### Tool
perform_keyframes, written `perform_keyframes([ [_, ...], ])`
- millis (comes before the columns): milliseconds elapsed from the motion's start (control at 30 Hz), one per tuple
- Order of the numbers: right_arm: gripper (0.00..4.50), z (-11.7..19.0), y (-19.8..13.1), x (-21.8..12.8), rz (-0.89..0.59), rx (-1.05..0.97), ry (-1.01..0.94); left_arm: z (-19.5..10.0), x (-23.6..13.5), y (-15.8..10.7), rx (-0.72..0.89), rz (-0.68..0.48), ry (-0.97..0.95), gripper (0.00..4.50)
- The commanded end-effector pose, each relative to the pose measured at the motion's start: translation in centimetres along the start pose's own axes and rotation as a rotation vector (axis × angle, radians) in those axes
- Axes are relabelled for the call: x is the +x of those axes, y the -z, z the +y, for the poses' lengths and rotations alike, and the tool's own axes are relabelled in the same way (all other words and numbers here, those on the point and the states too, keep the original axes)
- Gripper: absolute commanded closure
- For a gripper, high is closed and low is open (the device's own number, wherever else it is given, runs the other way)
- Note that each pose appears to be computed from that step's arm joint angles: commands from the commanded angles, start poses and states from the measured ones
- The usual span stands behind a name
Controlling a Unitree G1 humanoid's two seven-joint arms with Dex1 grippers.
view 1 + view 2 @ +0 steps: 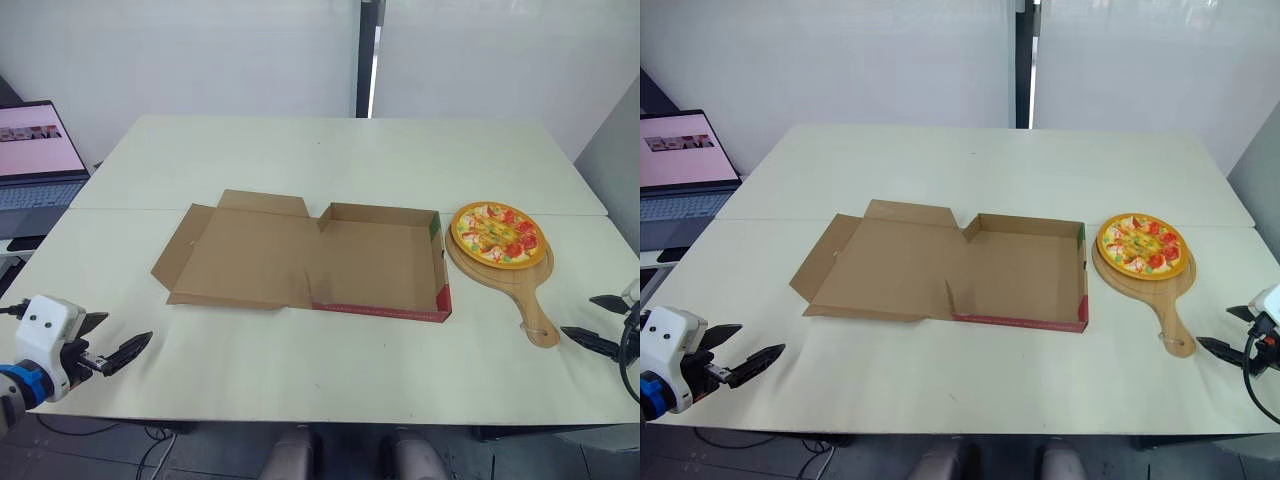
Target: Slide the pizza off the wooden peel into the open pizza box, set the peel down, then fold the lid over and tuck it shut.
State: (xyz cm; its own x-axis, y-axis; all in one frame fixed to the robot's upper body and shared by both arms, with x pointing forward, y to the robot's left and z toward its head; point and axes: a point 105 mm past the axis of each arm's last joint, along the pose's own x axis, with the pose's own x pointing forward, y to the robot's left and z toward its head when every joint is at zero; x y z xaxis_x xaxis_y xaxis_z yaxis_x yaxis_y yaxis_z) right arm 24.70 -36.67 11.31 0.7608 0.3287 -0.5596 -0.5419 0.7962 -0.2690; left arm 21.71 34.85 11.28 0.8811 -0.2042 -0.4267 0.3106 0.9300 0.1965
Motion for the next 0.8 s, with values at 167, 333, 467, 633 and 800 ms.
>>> perform_keyframes([
  [167, 0.00, -1.0, -2.2, -0.2, -0.062, -0.034, 0.052, -0.5, -0.4, -0.9, -0.008, -0.014, -0.020, 0.03],
  [333, 0.00, -1.8, -2.9, 0.0, -0.096, -0.024, 0.106, -0.9, -0.5, -1.3, -0.035, -0.041, 0.030, 0.03],
  [467, 0.00, -2.5, -3.3, 0.0, -0.118, 0.007, 0.138, -0.1, -0.6, -1.9, -0.050, -0.091, -0.003, 0.03],
  [633, 0.00, -2.0, -3.6, 0.0, -0.120, 0.001, 0.108, -0.5, -0.8, -2.3, -0.069, -0.109, 0.038, 0.03],
  [800, 0.00, -1.8, -3.5, 0.0, -0.123, 0.006, 0.101, -0.8, -1.3, -2.7, -0.074, -0.117, 0.072, 0.03],
])
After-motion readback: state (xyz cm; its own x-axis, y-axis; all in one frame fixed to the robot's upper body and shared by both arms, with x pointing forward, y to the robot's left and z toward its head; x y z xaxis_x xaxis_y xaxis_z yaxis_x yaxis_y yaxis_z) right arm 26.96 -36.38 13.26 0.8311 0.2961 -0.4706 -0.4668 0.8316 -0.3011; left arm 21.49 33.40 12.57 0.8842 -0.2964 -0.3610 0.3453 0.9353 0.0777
